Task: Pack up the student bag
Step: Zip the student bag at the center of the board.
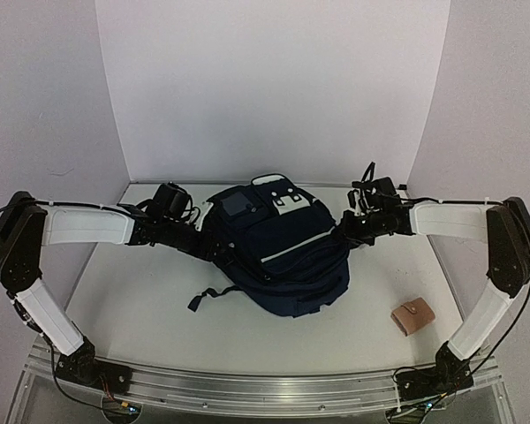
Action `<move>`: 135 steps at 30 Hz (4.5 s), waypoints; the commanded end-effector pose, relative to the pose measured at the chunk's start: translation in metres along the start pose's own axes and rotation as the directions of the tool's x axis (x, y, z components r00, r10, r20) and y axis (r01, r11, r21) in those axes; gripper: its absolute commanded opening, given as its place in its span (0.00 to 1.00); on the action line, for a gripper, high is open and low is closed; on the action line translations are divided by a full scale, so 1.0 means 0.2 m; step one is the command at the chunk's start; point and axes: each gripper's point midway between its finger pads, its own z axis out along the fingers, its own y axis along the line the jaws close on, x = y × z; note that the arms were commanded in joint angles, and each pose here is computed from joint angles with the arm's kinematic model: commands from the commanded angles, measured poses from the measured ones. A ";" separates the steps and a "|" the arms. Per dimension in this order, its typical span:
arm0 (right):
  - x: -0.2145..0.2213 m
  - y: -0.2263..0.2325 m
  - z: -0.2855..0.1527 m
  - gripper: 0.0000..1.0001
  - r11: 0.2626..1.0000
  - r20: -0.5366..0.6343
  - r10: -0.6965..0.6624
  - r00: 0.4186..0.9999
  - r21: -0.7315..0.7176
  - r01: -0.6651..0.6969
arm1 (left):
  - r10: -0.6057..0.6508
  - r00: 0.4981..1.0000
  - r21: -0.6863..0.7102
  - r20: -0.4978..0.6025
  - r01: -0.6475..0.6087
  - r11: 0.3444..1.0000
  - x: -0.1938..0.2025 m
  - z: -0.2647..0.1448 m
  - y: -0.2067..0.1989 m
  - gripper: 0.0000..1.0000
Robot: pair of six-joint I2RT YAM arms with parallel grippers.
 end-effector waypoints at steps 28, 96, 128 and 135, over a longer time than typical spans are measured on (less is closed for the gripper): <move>-0.11 0.09 0.04 0.00 0.994 0.029 -0.058 0.998 -0.095 0.061 | 0.104 0.994 0.181 -0.023 -0.098 0.979 -0.12 0.13 0.03 0.25; 0.17 0.44 -0.38 0.58 1.000 0.101 -0.003 0.995 -0.027 0.006 | -0.426 0.904 0.206 0.030 0.412 0.888 -0.09 0.05 -0.34 0.66; 0.75 0.75 -0.10 0.29 0.998 -0.046 -0.022 0.999 0.058 0.025 | -0.531 0.845 0.116 0.062 0.523 0.845 -0.08 0.28 -0.15 0.41; 0.74 0.66 -0.04 0.26 0.982 -0.030 -0.054 0.998 0.177 0.058 | -0.529 0.846 0.101 0.062 0.522 0.847 -0.08 0.30 -0.14 0.34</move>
